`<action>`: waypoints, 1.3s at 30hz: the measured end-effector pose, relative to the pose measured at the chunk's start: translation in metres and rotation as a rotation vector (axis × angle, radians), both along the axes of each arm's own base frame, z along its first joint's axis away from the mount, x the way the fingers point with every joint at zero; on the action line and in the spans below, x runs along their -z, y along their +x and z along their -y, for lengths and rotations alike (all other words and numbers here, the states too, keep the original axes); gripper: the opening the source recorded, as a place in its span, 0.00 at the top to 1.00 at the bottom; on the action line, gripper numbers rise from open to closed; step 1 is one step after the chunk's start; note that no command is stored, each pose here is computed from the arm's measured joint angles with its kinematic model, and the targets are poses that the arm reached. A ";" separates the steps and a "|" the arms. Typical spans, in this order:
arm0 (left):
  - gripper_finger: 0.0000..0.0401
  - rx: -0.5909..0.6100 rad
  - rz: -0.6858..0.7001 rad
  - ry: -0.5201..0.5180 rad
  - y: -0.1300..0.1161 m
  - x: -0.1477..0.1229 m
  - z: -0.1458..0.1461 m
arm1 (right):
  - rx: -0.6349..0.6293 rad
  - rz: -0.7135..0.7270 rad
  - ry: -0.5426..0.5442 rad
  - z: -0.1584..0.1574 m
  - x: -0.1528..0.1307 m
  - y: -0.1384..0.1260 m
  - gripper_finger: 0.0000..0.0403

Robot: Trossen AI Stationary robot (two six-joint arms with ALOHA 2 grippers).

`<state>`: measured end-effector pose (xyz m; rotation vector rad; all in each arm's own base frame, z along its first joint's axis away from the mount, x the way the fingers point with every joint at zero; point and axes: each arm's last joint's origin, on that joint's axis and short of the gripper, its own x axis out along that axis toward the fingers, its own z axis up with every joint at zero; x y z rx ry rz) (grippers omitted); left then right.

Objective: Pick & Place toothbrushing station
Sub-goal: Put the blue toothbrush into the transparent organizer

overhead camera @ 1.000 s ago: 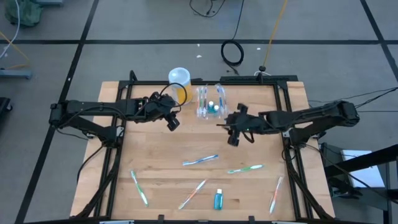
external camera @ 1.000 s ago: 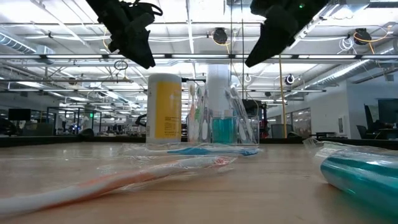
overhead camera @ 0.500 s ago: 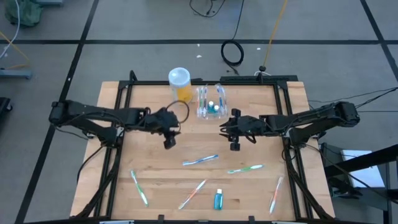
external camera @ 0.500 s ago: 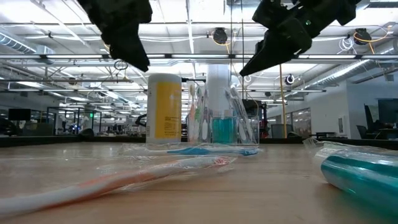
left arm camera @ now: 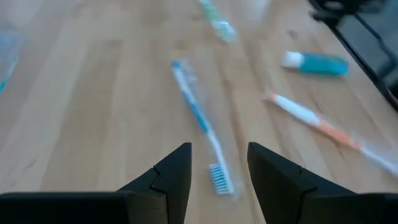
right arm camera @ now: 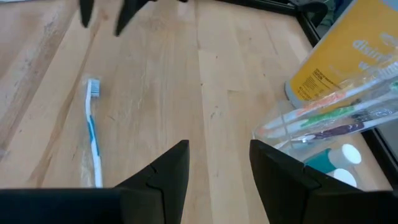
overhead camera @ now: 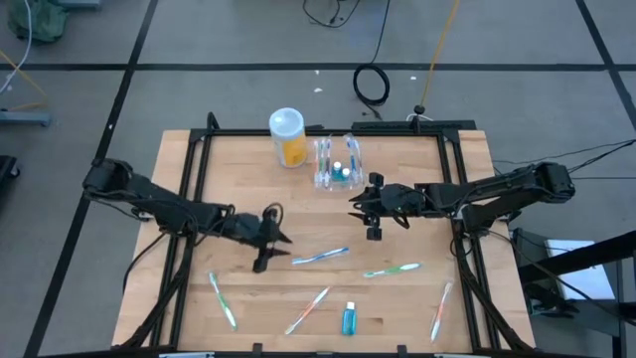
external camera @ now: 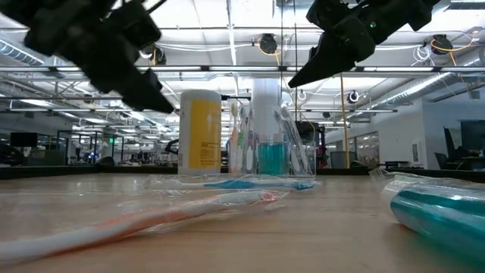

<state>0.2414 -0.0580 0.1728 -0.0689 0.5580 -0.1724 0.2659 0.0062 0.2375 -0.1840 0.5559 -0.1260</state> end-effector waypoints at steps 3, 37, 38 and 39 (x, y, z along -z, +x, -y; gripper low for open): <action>0.60 0.071 0.039 0.125 0.003 0.011 0.011 | 0.000 0.001 0.000 0.000 0.000 0.000 0.60; 0.78 0.143 -0.074 0.307 0.031 0.082 0.037 | 0.105 0.026 0.176 0.000 0.001 0.000 0.60; 0.82 0.136 -0.075 0.311 0.031 0.082 0.036 | 0.105 0.026 0.177 0.000 0.001 0.000 0.60; 0.85 0.123 -0.075 0.321 0.032 0.082 0.035 | 0.105 0.026 0.176 0.000 0.001 0.000 0.60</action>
